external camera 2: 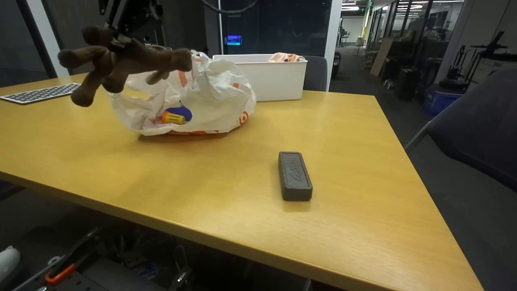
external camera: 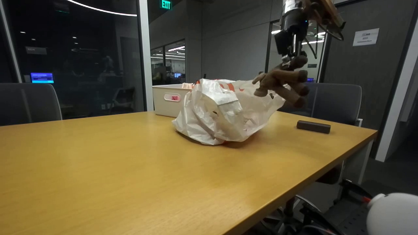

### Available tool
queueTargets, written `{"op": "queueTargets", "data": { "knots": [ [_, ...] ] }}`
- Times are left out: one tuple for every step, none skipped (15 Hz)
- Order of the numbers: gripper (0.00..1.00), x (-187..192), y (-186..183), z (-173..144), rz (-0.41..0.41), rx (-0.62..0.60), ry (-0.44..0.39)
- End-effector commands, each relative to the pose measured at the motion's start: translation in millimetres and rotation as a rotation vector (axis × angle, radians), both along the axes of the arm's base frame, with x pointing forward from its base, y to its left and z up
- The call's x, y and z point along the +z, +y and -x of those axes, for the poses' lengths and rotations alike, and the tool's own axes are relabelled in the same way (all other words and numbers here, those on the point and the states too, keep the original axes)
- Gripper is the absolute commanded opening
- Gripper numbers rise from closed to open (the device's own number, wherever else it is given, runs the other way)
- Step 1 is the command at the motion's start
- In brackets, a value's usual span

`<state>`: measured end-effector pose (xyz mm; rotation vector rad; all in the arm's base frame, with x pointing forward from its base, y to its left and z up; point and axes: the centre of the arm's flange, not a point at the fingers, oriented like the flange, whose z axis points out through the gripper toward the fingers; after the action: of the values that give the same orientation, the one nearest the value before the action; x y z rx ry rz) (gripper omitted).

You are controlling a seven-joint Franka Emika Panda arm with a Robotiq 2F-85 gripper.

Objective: Remove the items from the plastic bag and place them on the table.

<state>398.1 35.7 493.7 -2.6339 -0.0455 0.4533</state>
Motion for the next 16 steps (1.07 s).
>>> {"op": "queueTargets", "data": {
  "knots": [
    [0.03,11.7,-38.5,-2.8,-0.136,-0.062,-0.027],
    [0.03,10.1,-42.6,-1.8,-0.125,-0.09,-0.042],
    [0.03,7.0,-43.0,-0.7,-0.07,-0.125,-0.058],
    [0.03,5.1,-42.8,-0.9,-0.013,-0.17,-0.108],
    [0.03,-0.8,-41.7,-4.3,0.024,-0.19,-0.138],
    [0.03,-4.5,-42.5,-9.0,0.056,-0.218,-0.17],
    [0.03,-10.0,-44.9,-14.4,0.086,-0.251,-0.201],
    [0.03,-17.7,-32.8,-3.7,0.113,-0.283,-0.23],
    [0.03,-24.2,-31.0,-2.0,0.132,-0.321,-0.256],
    [0.03,-27.8,-29.0,2.0,0.148,-0.363,-0.276],
    [0.03,-31.9,-27.2,8.1,0.156,-0.407,-0.291],
    [0.03,-32.1,-21.9,25.6,0.161,-0.453,-0.302],
    [0.03,-33.3,-21.9,37.4,0.172,-0.496,-0.31],
    [0.03,-23.6,-43.8,33.1,0.183,-0.541,-0.307],
    [0.03,-17.7,-54.3,44.4,0.191,-0.584,-0.307],
    [0.03,-12.3,-63.6,53.3,0.207,-0.624,-0.313]
  ]
}}
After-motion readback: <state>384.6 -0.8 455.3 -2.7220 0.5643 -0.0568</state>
